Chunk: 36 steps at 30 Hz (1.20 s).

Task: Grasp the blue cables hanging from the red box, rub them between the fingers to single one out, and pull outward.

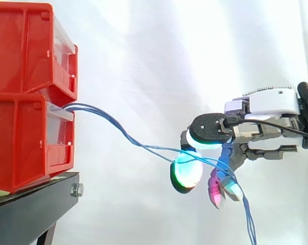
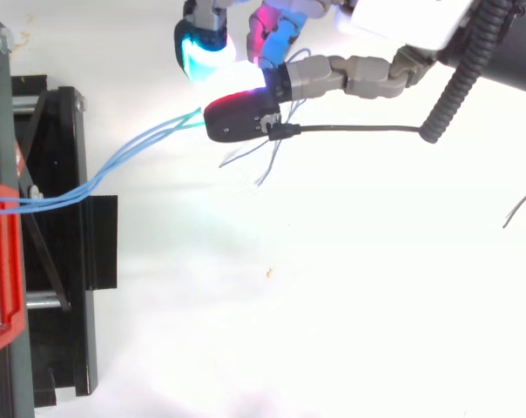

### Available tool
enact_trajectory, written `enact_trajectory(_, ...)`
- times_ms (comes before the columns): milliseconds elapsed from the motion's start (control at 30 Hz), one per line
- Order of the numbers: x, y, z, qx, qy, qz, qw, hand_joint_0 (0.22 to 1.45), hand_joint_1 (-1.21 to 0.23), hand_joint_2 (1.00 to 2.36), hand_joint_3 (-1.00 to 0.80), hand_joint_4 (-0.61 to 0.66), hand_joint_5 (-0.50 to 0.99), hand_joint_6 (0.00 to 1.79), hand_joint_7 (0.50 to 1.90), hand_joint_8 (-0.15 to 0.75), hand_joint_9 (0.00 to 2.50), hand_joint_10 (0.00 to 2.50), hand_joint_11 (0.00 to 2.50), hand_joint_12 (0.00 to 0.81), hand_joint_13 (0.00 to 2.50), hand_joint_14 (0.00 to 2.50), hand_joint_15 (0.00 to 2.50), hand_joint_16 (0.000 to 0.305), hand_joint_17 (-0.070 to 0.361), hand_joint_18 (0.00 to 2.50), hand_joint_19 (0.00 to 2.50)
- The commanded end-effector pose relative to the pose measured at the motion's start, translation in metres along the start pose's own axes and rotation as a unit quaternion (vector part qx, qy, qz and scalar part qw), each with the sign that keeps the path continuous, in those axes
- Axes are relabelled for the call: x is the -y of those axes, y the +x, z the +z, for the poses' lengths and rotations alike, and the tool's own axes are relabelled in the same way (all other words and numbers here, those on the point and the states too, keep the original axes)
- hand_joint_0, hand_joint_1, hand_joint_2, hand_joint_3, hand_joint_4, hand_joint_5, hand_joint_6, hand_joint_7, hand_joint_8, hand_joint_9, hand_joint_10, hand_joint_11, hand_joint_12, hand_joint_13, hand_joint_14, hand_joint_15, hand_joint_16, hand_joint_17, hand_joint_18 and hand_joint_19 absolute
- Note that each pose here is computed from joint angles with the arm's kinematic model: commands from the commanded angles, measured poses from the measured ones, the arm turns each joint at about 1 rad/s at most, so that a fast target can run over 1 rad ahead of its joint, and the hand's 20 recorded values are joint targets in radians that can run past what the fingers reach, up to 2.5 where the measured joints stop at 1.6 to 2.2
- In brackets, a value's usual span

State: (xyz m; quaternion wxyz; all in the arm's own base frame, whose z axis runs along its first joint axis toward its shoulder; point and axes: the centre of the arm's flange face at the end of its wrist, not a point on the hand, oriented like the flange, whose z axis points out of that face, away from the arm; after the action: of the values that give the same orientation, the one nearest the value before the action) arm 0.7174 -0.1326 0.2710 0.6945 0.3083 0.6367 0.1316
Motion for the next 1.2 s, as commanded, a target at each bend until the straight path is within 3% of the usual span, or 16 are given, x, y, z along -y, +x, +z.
enact_trajectory(0,0.002,-0.001,0.000,0.000,0.003,0.000,1.0000,0.56,-0.45,1.01,-0.41,0.08,-0.08,0.60,1.23,0.246,1.39,0.03,0.81,0.343,1.02,0.03,0.75,0.050,0.113,0.78,0.68)
enact_trajectory(67,0.000,-0.002,0.000,0.001,0.002,0.001,1.0000,0.57,-0.58,1.01,-0.37,0.06,-0.10,0.65,1.17,0.239,1.38,0.02,0.83,0.342,1.02,0.03,0.75,0.050,0.112,0.78,0.69)
enact_trajectory(167,-0.005,-0.010,0.005,0.007,-0.002,0.006,1.0000,0.58,-0.64,1.01,-0.33,0.05,-0.13,0.76,1.01,0.233,1.35,0.02,0.84,0.338,1.02,0.03,0.75,0.050,0.112,0.79,0.68)
enact_trajectory(200,-0.012,-0.021,0.008,0.002,0.000,0.012,0.9999,0.58,-0.65,1.01,-0.32,0.05,-0.13,0.77,1.02,0.238,1.35,0.02,0.84,0.339,1.02,0.03,0.76,0.050,0.112,0.79,0.68)
enact_trajectory(333,-0.026,-0.039,0.009,-0.022,0.012,0.019,0.9995,0.58,-0.70,1.02,-0.28,0.06,-0.16,0.84,0.97,0.239,1.33,0.02,0.87,0.337,1.01,0.03,0.76,0.050,0.112,0.79,0.68)
enact_trajectory(500,-0.037,-0.043,0.001,-0.063,0.041,0.034,0.9966,0.59,-0.71,1.01,-0.31,0.07,-0.16,0.87,0.95,0.240,1.35,0.02,0.88,0.337,1.01,0.03,0.76,0.049,0.111,0.79,0.68)
enact_trajectory(600,-0.040,-0.035,-0.007,-0.089,0.060,0.065,0.9921,0.56,-0.60,1.01,-0.40,0.08,-0.14,0.86,0.94,0.247,1.39,0.02,0.87,0.342,1.02,0.03,0.76,0.050,0.112,0.81,0.68)
enact_trajectory(700,-0.045,-0.029,-0.009,-0.095,0.063,0.106,0.9878,0.53,-0.50,1.00,-0.47,0.09,-0.13,0.84,0.95,0.253,1.41,0.02,0.87,0.351,1.03,0.03,0.75,0.052,0.117,0.82,0.67)
enact_trajectory(733,-0.050,-0.026,-0.010,-0.097,0.063,0.143,0.9830,0.51,-0.47,1.00,-0.50,0.10,-0.13,0.83,0.95,0.257,1.42,0.02,0.87,0.356,1.04,0.03,0.75,0.053,0.119,0.83,0.68)
enact_trajectory(800,-0.054,-0.024,-0.011,-0.096,0.065,0.174,0.9779,0.49,-0.41,1.00,-0.50,0.10,-0.12,0.81,0.95,0.261,1.42,0.02,0.85,0.364,1.04,0.03,0.75,0.055,0.123,0.83,0.67)
enact_trajectory(833,-0.054,-0.024,-0.011,-0.096,0.065,0.174,0.9779,0.49,-0.38,1.00,-0.50,0.10,-0.12,0.80,0.96,0.266,1.41,0.02,0.84,0.365,1.04,0.03,0.75,0.055,0.125,0.83,0.67)
enact_trajectory(867,-0.056,-0.022,-0.011,-0.095,0.068,0.200,0.9728,0.48,-0.35,1.00,-0.50,0.10,-0.12,0.79,0.98,0.265,1.41,0.02,0.84,0.372,1.04,0.03,0.75,0.056,0.127,0.84,0.66)
enact_trajectory(900,-0.057,-0.018,-0.012,-0.098,0.071,0.211,0.9700,0.47,-0.34,1.00,-0.50,0.09,-0.12,0.78,0.99,0.265,1.41,0.02,0.84,0.376,1.04,0.03,0.75,0.057,0.128,0.84,0.67)
enact_trajectory(1033,-0.057,-0.006,-0.017,-0.109,0.077,0.222,0.9659,0.46,-0.32,1.00,-0.50,0.10,-0.13,0.78,0.97,0.272,1.41,0.02,0.85,0.381,1.06,0.03,0.75,0.059,0.132,0.85,0.66)
enact_trajectory(1100,-0.058,-0.006,-0.018,-0.109,0.077,0.221,0.9660,0.45,-0.34,1.00,-0.50,0.11,-0.14,0.79,0.94,0.276,1.40,0.02,0.85,0.385,1.06,0.03,0.75,0.060,0.135,0.86,0.66)
enact_trajectory(1167,-0.059,-0.007,-0.018,-0.109,0.077,0.221,0.9660,0.44,-0.48,1.00,-0.50,0.11,-0.15,0.80,0.91,0.276,1.39,0.02,0.89,0.388,1.07,0.03,0.75,0.061,0.136,0.86,0.66)
